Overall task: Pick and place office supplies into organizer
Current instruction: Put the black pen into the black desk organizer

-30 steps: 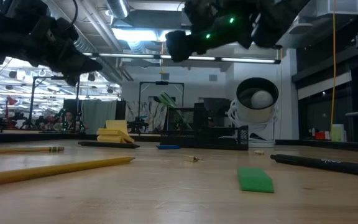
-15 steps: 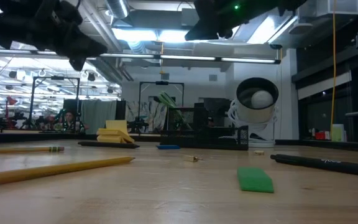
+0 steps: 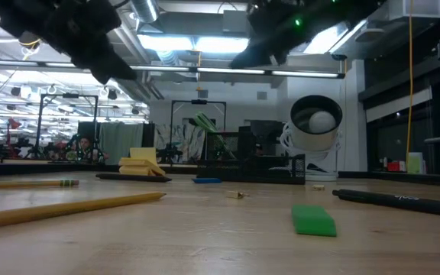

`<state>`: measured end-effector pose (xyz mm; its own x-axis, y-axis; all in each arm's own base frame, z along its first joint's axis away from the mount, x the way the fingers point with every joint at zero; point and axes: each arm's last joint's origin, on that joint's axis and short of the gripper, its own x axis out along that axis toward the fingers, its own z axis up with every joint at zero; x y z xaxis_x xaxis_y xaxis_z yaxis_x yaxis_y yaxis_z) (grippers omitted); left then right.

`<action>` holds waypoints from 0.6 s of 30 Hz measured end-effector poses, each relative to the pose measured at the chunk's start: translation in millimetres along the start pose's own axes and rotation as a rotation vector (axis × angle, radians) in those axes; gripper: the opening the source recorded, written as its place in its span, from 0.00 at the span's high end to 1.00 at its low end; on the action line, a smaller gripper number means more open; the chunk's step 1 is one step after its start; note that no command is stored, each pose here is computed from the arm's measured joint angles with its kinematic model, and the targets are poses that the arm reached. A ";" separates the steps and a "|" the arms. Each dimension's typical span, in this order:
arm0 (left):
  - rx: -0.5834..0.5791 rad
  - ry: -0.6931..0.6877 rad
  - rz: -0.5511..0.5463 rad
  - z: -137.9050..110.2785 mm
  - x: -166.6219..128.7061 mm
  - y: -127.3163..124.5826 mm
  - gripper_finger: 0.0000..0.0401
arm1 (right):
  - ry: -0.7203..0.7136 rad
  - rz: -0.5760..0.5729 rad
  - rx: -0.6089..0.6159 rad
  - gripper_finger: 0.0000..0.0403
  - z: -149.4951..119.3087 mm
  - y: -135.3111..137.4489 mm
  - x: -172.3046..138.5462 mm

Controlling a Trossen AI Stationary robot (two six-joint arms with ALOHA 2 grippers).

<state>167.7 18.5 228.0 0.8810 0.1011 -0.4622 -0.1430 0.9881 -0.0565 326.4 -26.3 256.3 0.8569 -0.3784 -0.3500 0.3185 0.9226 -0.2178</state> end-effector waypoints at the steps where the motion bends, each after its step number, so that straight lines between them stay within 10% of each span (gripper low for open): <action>1: 0.017 0.024 0.006 2.0 1.5 -2.6 1.00 | 0.004 0.004 0.010 1.00 -5.0 -0.7 0.8; 9: 0.078 0.291 0.177 14.9 8.2 -15.3 1.00 | -0.013 0.081 0.028 1.00 -35.3 -2.6 3.2; 18: 0.216 0.405 0.108 14.6 27.4 -32.5 1.00 | -0.039 0.091 -0.033 0.99 -38.1 -5.2 3.8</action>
<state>203.0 -9.2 230.1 0.6133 0.1933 -0.7658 -0.0888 0.9803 0.1764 312.5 -35.4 221.4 0.8969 -0.2895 -0.3344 0.2255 0.9497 -0.2172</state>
